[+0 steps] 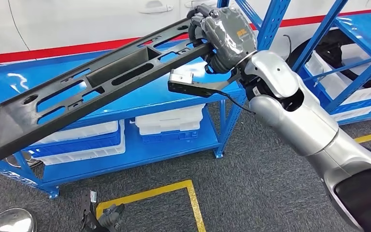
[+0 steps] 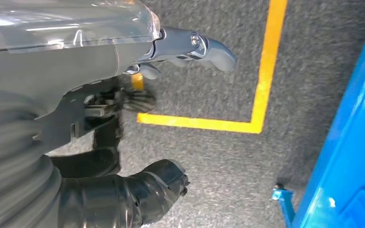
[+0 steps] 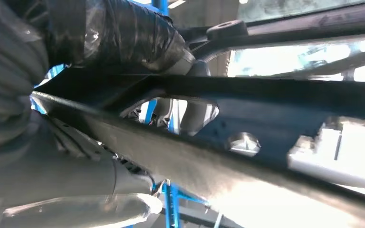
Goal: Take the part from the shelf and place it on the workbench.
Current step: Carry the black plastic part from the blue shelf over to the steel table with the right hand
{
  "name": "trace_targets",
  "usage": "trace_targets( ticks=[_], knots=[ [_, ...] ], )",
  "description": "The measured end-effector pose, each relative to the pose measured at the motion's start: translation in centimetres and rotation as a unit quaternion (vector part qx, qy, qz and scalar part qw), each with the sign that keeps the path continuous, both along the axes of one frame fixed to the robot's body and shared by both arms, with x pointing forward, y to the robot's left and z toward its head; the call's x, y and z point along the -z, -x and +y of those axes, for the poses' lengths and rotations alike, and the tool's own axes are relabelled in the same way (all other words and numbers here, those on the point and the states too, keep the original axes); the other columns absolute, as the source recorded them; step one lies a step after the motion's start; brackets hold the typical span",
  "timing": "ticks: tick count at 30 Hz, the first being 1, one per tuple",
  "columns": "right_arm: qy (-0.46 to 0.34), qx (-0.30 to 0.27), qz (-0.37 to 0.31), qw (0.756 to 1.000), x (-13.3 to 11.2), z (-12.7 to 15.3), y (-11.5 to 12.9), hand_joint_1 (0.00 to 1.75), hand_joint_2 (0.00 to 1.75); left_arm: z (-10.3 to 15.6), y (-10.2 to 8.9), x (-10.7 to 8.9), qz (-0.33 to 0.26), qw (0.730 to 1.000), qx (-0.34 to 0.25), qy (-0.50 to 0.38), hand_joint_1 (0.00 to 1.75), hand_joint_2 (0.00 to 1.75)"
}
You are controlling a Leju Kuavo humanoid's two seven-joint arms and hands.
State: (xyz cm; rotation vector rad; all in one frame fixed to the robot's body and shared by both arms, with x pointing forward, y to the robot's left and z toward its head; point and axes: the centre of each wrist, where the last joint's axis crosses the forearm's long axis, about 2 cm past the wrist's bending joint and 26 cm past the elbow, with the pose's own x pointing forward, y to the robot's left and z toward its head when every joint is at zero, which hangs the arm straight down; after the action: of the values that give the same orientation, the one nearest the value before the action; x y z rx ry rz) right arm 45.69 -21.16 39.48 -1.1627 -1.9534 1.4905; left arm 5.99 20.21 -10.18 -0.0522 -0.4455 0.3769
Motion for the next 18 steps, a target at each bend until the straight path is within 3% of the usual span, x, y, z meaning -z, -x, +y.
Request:
trace_targets(
  ticks=[11, 18],
  knots=[
    [0.001, 0.008, 0.019, 1.0, 1.6, -0.5, 0.0, 1.75, 1.75, 0.1, 0.4, 0.1, 0.013, 1.0, -0.006, -0.005, 0.0, 1.75],
    [-0.003, 0.002, 0.013, 1.0, 0.9, 0.2, 0.0, 1.75, 1.75, -0.5, 0.4, 0.0, 0.018, 1.0, -0.008, 0.0, 0.0, 1.75]
  ],
)
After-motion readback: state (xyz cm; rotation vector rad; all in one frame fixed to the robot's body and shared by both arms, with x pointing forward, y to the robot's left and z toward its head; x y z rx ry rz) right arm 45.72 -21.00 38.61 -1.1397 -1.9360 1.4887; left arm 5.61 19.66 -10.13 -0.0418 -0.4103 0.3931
